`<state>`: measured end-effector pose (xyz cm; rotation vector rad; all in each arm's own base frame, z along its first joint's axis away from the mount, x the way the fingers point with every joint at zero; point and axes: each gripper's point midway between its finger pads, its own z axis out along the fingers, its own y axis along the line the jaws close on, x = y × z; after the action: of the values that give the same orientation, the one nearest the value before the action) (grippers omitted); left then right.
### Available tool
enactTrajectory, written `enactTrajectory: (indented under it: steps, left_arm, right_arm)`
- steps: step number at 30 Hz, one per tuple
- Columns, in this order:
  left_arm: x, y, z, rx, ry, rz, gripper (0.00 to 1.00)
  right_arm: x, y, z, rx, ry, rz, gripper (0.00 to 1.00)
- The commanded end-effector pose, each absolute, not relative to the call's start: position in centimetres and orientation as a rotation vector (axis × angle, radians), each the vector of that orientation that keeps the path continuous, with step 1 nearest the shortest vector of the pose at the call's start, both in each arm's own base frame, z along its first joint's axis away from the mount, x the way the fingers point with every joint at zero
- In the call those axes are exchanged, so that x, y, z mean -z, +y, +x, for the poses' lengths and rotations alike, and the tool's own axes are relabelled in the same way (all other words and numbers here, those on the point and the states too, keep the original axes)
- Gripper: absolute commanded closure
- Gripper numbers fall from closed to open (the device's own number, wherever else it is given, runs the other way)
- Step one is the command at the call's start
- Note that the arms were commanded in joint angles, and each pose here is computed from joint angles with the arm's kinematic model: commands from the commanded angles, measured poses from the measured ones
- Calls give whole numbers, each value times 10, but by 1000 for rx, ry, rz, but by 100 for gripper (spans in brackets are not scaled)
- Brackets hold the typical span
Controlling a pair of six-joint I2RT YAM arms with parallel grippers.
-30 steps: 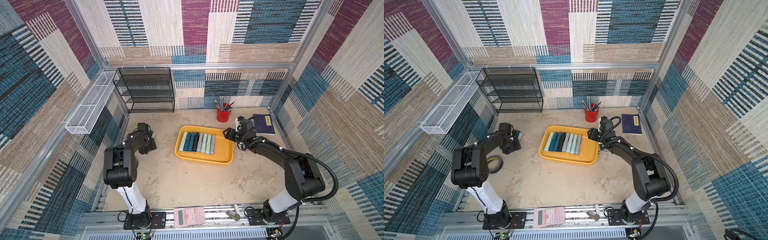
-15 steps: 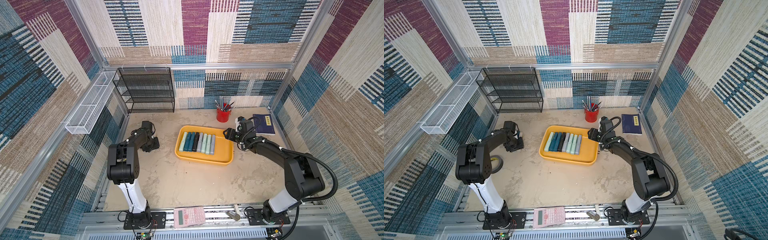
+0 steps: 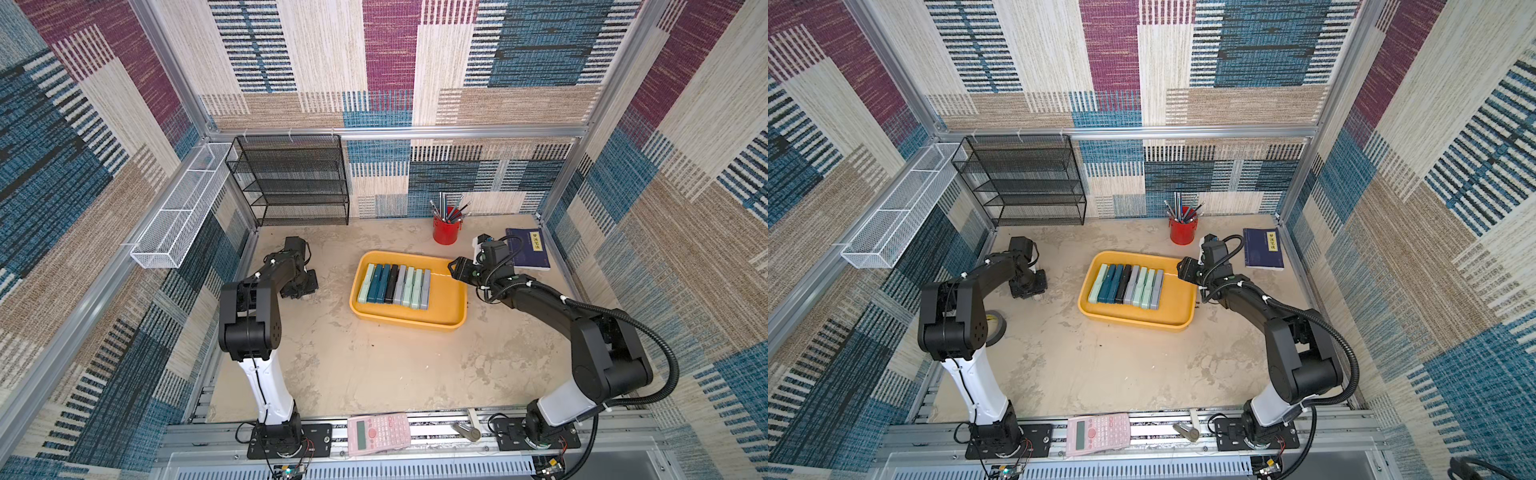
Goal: Put the pruning pliers into the storage box
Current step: Pick up the pruning pliers from the center of the board, then place the pruning pliers in the storage box.
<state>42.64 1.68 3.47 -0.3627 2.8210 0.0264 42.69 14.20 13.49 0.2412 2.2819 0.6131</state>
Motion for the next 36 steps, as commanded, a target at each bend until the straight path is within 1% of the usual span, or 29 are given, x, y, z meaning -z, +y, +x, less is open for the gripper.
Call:
enactTrajectory:
  steps: [1, 7, 11, 14, 22, 28, 33, 36]
  left_arm:
    - [-45, 9, 426, -20, 2825, -293, 82]
    - [-78, -18, 427, 24, 2772, -199, 84]
    - [-107, -48, 427, 82, 2722, -122, 85]
    - [-126, -80, 424, 146, 2690, -46, 85]
    - [-170, -182, 399, 324, 2612, 164, 84]
    - [-181, -258, 376, 448, 2590, 320, 84]
    - [-170, -323, 356, 523, 2609, 451, 84]
    - [-160, -352, 353, 523, 2624, 444, 84]
  right_arm:
    - [-143, 141, 431, -611, 2249, 252, 37]
    - [-145, 141, 431, -616, 2244, 251, 37]
    - [-147, 139, 431, -606, 2235, 255, 37]
    - [-149, 136, 430, -597, 2225, 265, 37]
    - [-158, 120, 431, -569, 2186, 291, 37]
    - [-161, 104, 427, -553, 2157, 320, 37]
    - [-164, 93, 421, -552, 2136, 343, 37]
    - [-165, 85, 418, -547, 2122, 358, 37]
